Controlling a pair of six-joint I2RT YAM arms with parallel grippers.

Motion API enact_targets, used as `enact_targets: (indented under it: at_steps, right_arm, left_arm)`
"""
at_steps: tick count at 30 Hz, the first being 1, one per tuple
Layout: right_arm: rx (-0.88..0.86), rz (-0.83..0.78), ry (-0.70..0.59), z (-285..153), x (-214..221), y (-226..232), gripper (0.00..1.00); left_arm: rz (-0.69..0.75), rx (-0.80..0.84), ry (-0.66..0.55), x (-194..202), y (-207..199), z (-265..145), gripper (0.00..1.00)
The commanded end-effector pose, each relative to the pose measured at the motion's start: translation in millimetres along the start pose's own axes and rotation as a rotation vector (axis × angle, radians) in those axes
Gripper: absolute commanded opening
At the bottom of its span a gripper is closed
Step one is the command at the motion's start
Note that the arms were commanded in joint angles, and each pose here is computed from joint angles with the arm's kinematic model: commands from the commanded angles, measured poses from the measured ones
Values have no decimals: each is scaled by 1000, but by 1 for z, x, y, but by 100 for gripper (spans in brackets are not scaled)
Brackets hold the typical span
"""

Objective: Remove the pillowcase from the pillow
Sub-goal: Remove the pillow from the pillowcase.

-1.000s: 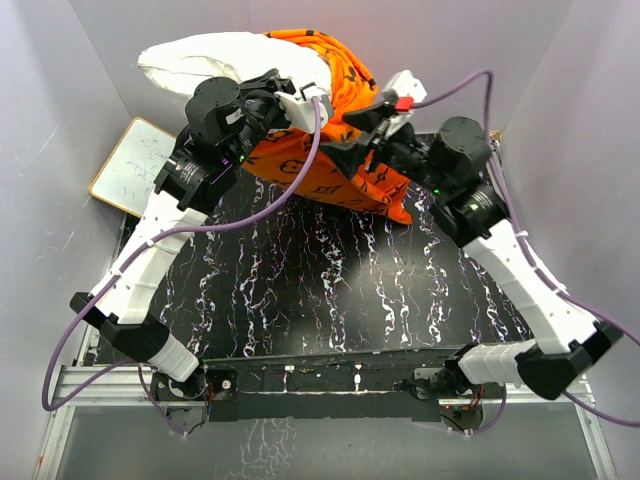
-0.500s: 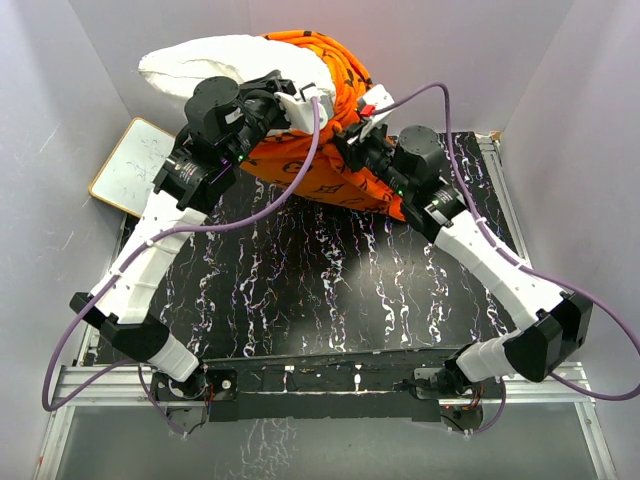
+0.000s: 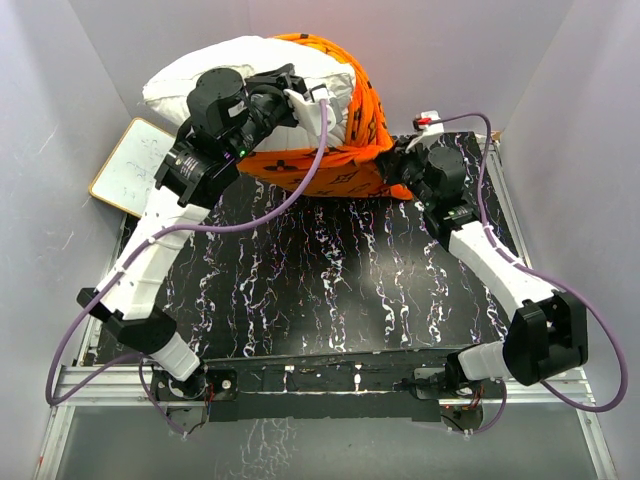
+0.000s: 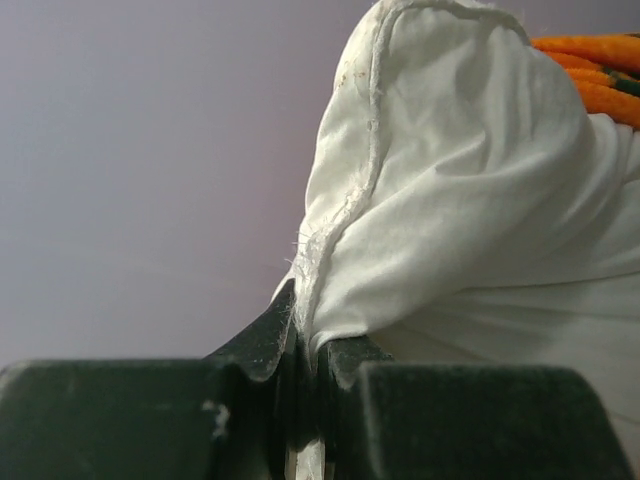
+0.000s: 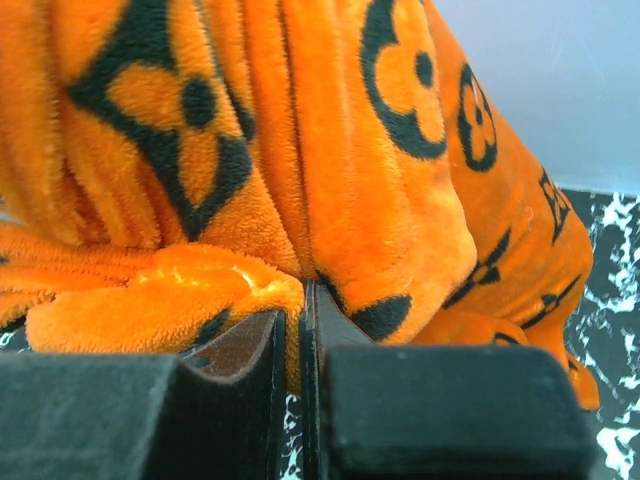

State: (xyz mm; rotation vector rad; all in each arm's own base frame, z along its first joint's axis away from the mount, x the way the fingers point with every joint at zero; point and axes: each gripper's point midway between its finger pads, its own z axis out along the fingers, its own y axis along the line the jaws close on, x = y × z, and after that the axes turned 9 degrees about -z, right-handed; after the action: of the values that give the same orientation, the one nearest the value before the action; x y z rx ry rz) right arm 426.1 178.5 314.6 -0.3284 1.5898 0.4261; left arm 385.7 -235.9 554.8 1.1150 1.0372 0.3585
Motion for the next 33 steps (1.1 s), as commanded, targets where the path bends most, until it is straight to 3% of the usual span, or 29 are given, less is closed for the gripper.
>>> enact_targets:
  at_steps: [1,6,10,13,14,15,18,24,33]
  right_arm:
    - [243,172,343,-26,123,-62,8]
    - [284,208,419,-32,143,-74,8]
    - [266,199,338,-26,88,-71,11]
    - [210,136,189,-27,14,-61,30]
    - [179,103,129,-28,-15,-55,44]
    - [122,76,72,-30,-43,-44,51]
    - [-1,15,-76,-35,-116,-13,63]
    - [-73,-46,-154,-23,-166,45,66]
    - [-163,-62,-238,-15,-206,107,67]
  left_arm:
    - [43,-774,-254,-88,223,-169,0]
    - [61,-851,-287,-99,242,-193,0]
    - [55,-832,-287,-98,237,-191,0]
    - [17,-810,-297,-96,233,-185,0]
    - [-9,-789,-302,-95,230,-182,0]
    - [-32,-753,-301,-93,223,-176,0]
    - [-73,-657,-299,-85,198,-157,0]
    - [-142,-483,-277,-70,151,-126,0]
    - [-136,-442,-265,-64,137,-132,0]
